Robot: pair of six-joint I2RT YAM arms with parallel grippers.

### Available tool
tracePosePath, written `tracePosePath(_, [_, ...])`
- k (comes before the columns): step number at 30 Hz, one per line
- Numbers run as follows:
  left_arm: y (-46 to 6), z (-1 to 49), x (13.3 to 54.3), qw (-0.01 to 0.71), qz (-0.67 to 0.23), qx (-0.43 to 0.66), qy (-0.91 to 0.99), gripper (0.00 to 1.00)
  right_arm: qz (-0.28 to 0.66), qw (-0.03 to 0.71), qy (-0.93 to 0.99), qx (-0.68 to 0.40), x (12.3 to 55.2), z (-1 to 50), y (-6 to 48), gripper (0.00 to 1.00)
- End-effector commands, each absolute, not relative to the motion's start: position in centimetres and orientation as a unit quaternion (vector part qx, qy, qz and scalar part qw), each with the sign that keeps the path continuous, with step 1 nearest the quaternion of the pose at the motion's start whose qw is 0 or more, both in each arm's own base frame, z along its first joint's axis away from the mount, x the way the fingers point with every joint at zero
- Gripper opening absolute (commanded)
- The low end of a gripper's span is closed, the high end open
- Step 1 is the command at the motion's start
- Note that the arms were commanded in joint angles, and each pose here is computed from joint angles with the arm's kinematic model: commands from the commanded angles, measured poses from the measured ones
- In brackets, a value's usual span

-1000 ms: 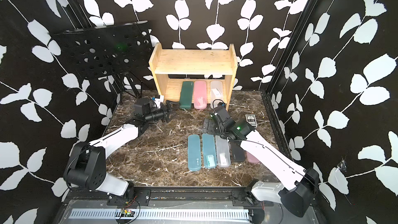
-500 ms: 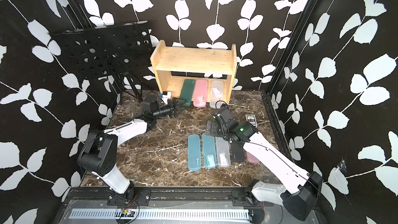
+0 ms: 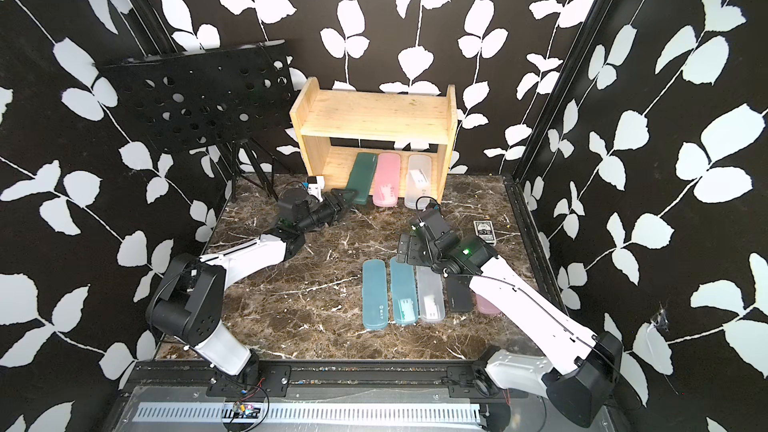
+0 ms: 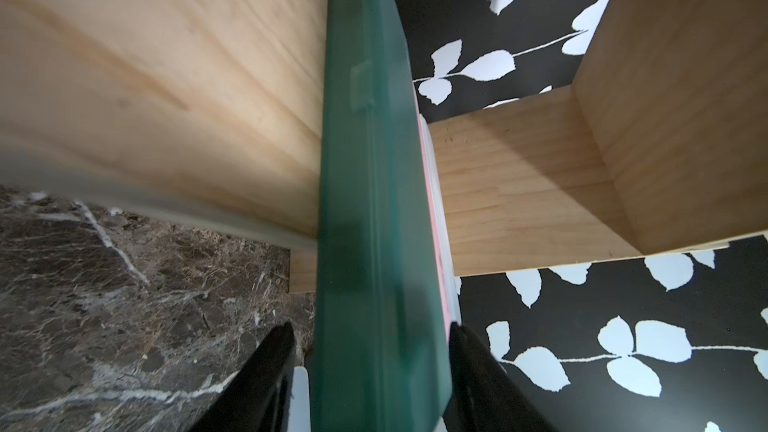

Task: Remove the pencil cases from the shelf
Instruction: Adjust the shelf at the center of the board, then pick up the pencil case from the shelf.

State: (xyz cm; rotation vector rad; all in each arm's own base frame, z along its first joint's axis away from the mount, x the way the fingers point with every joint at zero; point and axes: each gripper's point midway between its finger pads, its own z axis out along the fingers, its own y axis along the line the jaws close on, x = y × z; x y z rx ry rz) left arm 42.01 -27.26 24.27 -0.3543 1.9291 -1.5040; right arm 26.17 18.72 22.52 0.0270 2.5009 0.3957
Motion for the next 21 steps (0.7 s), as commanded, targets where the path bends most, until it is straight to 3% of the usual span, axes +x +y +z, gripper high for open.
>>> tracePosePath(1, [-27.1, 27.1, 42.0, 0.372, -0.590, -0.133, 0.704, 0.55, 0.152, 0.305, 0.940, 0.011, 26.3, 22.3, 18.6, 0.99])
tracePosePath(6, [-28.3, 27.9, 42.1, 0.373, -0.603, -0.128, 0.693, 0.52, 0.154, 0.303, 0.940, 0.009, 26.3, 22.1, 18.8, 0.99])
tracePosePath(12, [-29.2, 27.6, 41.7, 0.360, -0.606, -0.124, 0.699, 0.16, 0.159, 0.299, 0.941, 0.007, 26.2, 21.8, 19.0, 0.99])
tracePosePath(15, [-28.8, 27.1, 41.2, 0.361, -0.598, -0.125, 0.705, 0.04, 0.162, 0.300, 0.940, 0.005, 26.2, 21.8, 19.1, 0.99])
tracePosePath(21, [-27.7, 26.9, 39.5, 0.384, -0.571, -0.100, 0.719, 0.00, 0.180, 0.306, 0.935, -0.004, 26.4, 22.5, 19.9, 0.99])
